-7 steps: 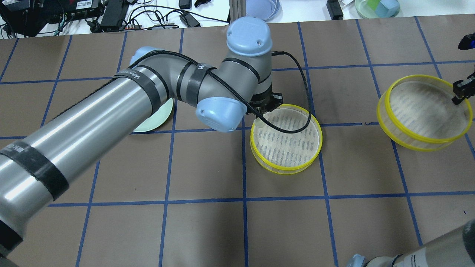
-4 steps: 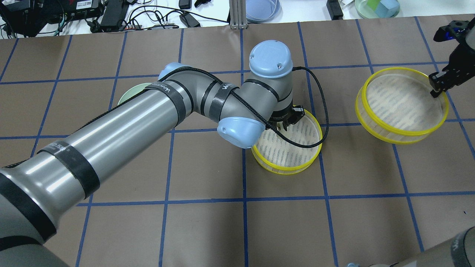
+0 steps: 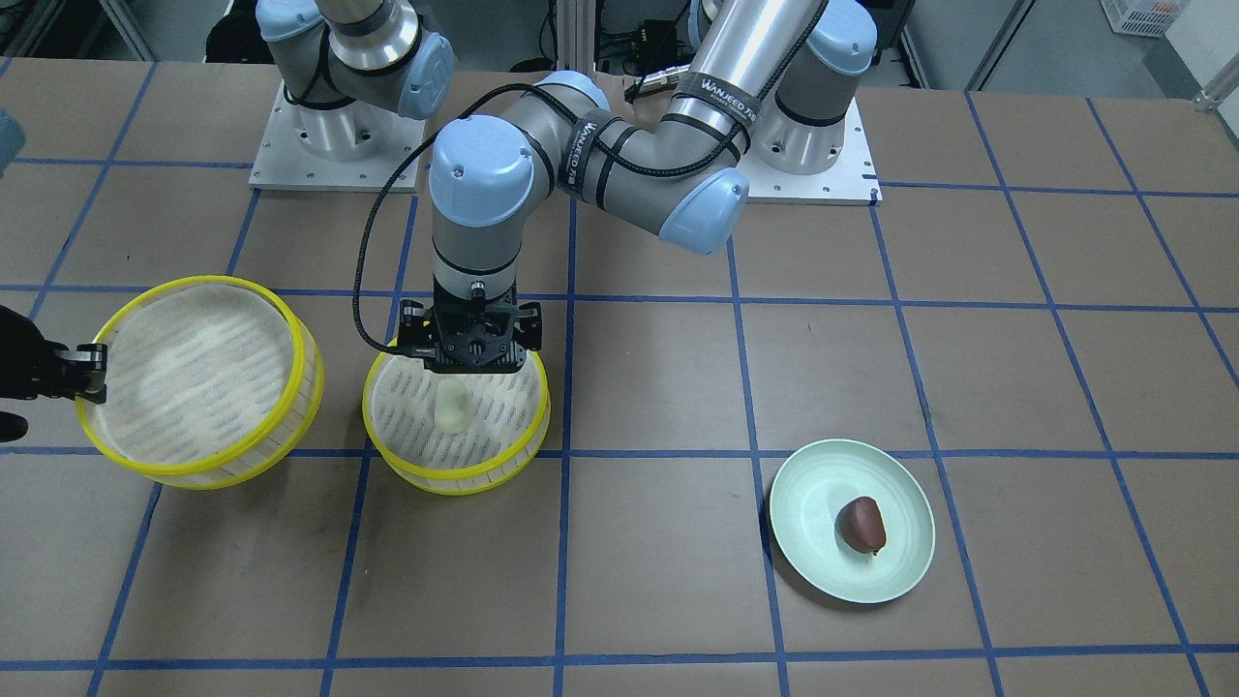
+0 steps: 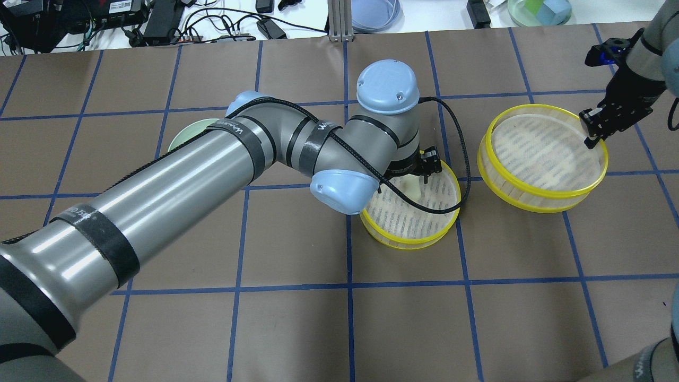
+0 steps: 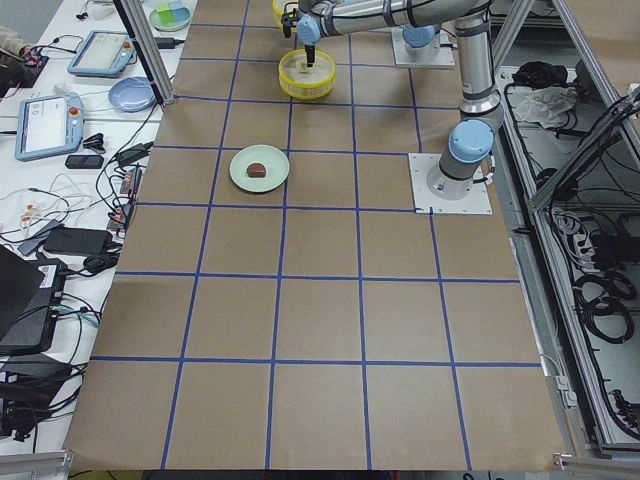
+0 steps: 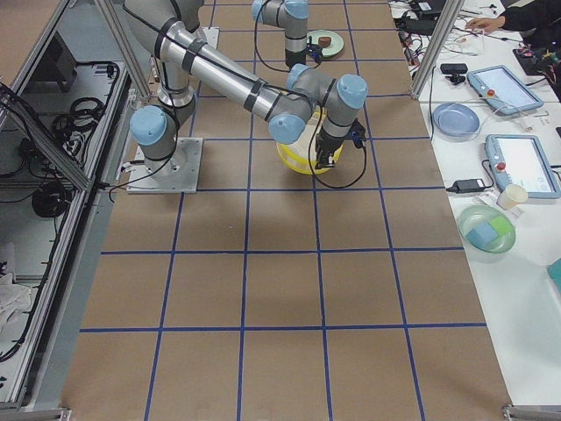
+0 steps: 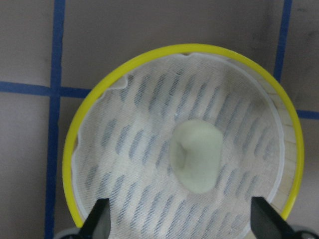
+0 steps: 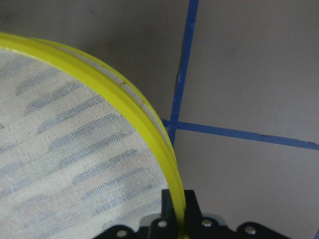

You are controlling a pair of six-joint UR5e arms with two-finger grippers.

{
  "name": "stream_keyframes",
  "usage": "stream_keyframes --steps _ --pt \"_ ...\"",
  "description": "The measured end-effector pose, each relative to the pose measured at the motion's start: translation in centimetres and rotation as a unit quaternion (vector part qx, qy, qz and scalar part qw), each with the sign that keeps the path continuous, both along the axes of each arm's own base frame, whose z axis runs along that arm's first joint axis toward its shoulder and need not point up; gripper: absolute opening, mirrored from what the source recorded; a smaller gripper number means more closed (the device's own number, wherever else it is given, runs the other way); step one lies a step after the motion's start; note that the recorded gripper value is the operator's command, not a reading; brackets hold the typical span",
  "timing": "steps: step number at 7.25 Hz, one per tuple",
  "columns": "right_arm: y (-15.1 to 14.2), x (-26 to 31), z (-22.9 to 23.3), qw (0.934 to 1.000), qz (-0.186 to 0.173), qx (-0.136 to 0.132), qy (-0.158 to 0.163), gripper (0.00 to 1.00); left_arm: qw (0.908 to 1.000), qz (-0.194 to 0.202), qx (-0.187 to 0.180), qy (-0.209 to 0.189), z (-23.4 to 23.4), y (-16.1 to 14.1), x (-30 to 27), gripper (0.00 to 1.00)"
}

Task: Stack buns with steamer

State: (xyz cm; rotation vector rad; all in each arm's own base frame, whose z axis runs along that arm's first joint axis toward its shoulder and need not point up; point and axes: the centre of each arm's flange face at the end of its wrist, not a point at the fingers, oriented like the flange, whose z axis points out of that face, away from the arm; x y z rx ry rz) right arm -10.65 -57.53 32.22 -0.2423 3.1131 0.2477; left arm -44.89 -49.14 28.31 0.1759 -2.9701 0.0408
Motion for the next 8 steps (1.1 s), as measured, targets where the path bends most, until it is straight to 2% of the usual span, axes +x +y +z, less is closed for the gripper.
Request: stream_keyframes --steps 2,3,5,6,8 --pt "0.9 4.0 0.7 0.9998 -0.019 0.003 0.007 0.0 0.9999 0.007 -0.014 -0.002 3.5 -3.7 6.4 1.0" --pt "1.4 6.5 1.0 0.9995 -0.029 0.002 0.012 0.0 0.9996 0.002 -0.021 -0.016 6.0 -5.3 10.6 1.0" --pt "2.4 12.7 0.5 0.9987 -0.049 0.005 0.013 0.0 0.9957 -0.035 -0.043 -0.075 9.7 -7.8 20.0 1.0" --pt "3.4 16.4 0.3 0.9983 -0.056 0.001 0.015 0.0 0.9944 -0.036 -0.041 -0.09 9.8 -9.3 25.1 1.0" --pt "5.5 21.5 -0.7 0.9977 -0.059 -0.029 0.018 0.0 0.9955 -0.016 -0.02 -0.091 7.2 -12.4 35.0 1.0"
